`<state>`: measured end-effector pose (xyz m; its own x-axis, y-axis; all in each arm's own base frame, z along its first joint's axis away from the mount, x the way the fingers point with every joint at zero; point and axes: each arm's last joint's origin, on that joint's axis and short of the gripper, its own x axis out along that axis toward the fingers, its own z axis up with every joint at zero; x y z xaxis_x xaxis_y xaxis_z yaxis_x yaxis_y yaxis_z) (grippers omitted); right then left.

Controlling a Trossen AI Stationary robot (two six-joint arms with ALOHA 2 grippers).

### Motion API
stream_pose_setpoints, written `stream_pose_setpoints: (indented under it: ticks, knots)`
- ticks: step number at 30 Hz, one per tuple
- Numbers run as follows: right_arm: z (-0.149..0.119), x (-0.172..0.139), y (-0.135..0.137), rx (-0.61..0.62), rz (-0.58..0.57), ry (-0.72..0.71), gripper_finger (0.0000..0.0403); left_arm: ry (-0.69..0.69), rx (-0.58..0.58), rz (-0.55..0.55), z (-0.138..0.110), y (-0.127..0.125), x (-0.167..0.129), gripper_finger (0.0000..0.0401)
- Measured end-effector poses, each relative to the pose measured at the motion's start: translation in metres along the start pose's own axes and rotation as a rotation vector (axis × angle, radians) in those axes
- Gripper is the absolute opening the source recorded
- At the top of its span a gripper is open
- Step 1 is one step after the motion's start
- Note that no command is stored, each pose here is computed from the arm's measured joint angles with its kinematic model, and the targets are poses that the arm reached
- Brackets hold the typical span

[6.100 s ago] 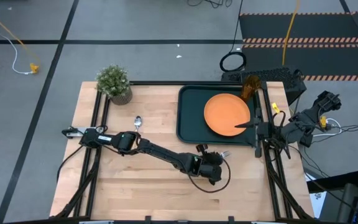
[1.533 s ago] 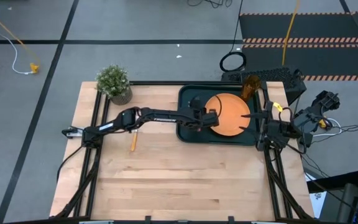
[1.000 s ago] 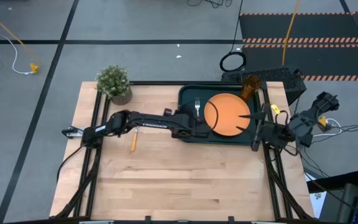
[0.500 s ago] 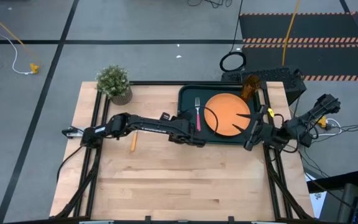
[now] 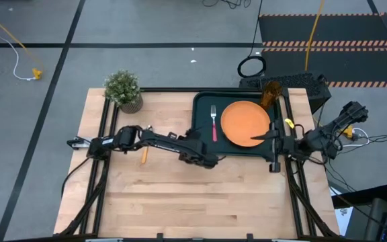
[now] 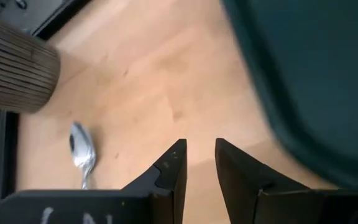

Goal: Pick and place plate/cup/fork/spoon on tray
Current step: Put the spoon on the tray

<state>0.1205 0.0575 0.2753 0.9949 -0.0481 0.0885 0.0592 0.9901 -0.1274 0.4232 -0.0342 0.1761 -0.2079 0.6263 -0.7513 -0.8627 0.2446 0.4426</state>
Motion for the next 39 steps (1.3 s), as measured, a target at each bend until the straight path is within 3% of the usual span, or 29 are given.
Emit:
stream_pose_setpoints:
  ticks: [4,8,14,19,22,28,39]
  knots:
    - [-0.007,0.0,0.003,0.039,0.048,0.061,0.0192,0.041,0.015,0.013,-0.007,0.012,0.005,0.0088]
    - [-0.007,0.0,0.005,0.12,0.132,0.059,0.0192,0.018,-0.015,-0.012,-0.01,0.047,-0.008,0.0088]
    - [-0.007,0.0,0.006,0.126,0.156,0.054,0.0192,-0.047,-0.175,-0.183,-0.026,0.112,-0.027,0.0088]
    - [-0.006,0.0,0.005,0.1,0.148,0.049,0.0192,0.014,-0.338,-0.239,-0.053,0.144,-0.015,0.0088]
    - [-0.005,0.001,0.004,0.094,0.134,0.03,0.0192,0.069,-0.388,-0.244,-0.069,0.15,-0.004,0.0088]
    - [-0.005,0.004,0.0,0.066,0.102,0.023,0.0192,0.102,-0.374,-0.247,-0.09,0.147,0.012,0.0088]
    - [-0.008,0.009,-0.002,0.04,0.07,0.046,0.0192,0.174,-0.289,-0.19,-0.103,0.151,0.04,0.0101]
